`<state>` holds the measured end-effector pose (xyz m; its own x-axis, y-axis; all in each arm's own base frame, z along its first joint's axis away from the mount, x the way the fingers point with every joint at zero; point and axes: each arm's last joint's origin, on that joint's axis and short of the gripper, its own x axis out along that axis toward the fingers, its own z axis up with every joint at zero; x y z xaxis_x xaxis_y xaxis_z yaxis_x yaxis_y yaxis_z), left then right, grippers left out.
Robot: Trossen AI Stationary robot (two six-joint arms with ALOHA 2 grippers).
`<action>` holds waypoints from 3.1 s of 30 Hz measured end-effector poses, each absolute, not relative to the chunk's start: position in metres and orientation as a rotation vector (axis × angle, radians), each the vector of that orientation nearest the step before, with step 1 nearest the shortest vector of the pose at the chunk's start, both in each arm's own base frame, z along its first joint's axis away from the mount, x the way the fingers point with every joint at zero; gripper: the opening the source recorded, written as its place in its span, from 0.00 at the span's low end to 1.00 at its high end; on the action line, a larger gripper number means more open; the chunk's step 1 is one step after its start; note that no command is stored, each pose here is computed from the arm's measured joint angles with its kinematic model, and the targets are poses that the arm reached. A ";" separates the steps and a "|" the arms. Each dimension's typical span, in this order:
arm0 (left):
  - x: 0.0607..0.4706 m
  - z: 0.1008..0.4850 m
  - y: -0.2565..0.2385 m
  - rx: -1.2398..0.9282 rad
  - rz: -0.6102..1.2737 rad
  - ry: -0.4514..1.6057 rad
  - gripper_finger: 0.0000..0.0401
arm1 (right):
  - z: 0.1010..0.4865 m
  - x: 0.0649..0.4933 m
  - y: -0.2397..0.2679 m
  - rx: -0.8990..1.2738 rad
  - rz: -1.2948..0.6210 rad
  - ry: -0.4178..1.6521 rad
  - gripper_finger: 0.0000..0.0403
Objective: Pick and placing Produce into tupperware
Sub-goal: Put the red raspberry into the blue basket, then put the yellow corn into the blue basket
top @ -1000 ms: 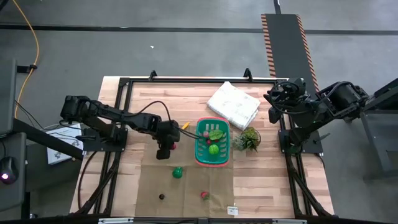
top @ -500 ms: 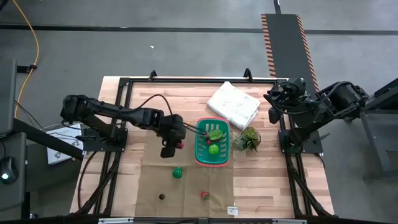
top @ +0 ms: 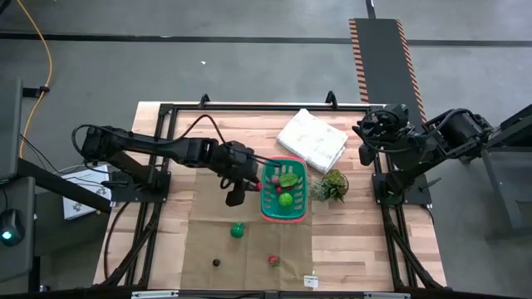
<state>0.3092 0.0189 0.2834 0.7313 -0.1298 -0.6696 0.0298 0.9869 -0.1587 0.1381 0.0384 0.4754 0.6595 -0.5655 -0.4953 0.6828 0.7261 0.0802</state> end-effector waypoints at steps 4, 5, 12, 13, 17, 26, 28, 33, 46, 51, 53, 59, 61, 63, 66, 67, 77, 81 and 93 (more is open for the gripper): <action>0.314 0.286 0.020 -0.080 -0.084 0.687 0.22 | 0.475 0.138 0.038 0.263 -0.714 0.467 0.22; 0.317 0.285 0.021 -0.074 -0.084 0.679 0.22 | 0.475 0.138 0.038 0.260 -0.714 0.468 0.22; 0.330 0.267 0.037 -0.143 -0.054 0.703 0.22 | 0.475 0.138 0.038 0.240 -0.708 0.476 0.22; 0.332 0.265 0.037 -0.143 -0.053 0.698 0.22 | 0.475 0.138 0.038 0.238 -0.708 0.476 0.22; 0.340 0.258 0.044 -0.157 -0.053 0.702 0.22 | 0.475 0.138 0.038 0.230 -0.705 0.479 0.22; 0.377 0.266 0.048 -0.141 -0.079 0.748 0.22 | 0.475 0.138 0.038 0.206 -0.699 0.488 0.22; 0.382 0.264 0.050 -0.131 -0.085 0.804 0.22 | 0.475 0.138 0.038 0.202 -0.698 0.489 0.22; 0.397 0.255 0.051 -0.136 -0.085 0.873 0.22 | 0.476 0.135 0.037 0.169 -0.685 0.498 0.22; 0.413 0.219 0.054 -0.179 -0.058 0.955 0.22 | 0.488 0.095 0.018 0.212 -0.669 0.412 0.22; 0.417 0.204 0.055 -0.210 -0.042 0.996 0.22 | 0.489 0.090 0.016 0.182 -0.659 0.413 0.22; 0.419 0.198 0.055 -0.221 -0.036 1.004 0.22 | 0.489 0.090 0.016 0.166 -0.659 0.416 0.22; 0.420 0.188 0.056 -0.228 -0.004 1.042 0.22 | 0.489 0.090 0.016 0.134 -0.651 0.427 0.22; 0.420 0.188 0.056 -0.218 0.013 1.035 0.22 | 0.489 0.090 0.016 0.128 -0.650 0.429 0.22; 0.421 0.188 0.057 -0.210 0.024 1.031 0.22 | 0.489 0.090 0.016 0.127 -0.650 0.429 0.22; 0.421 0.188 0.058 -0.213 0.052 1.029 0.22 | 0.489 0.090 0.016 0.109 -0.646 0.435 0.22; 0.421 0.188 0.058 -0.218 0.056 1.029 0.22 | 0.489 0.090 0.016 0.105 -0.644 0.437 0.22; 0.423 0.190 0.058 -0.247 0.064 1.007 0.35 | 0.489 0.090 0.016 0.109 -0.621 0.452 0.22; 0.425 0.191 0.058 -0.249 0.065 0.978 0.37 | 0.489 0.090 0.016 0.096 -0.616 0.458 0.22; 0.435 0.257 0.060 -0.196 0.065 0.971 0.15 | 0.489 0.088 0.015 0.097 -0.605 0.460 0.22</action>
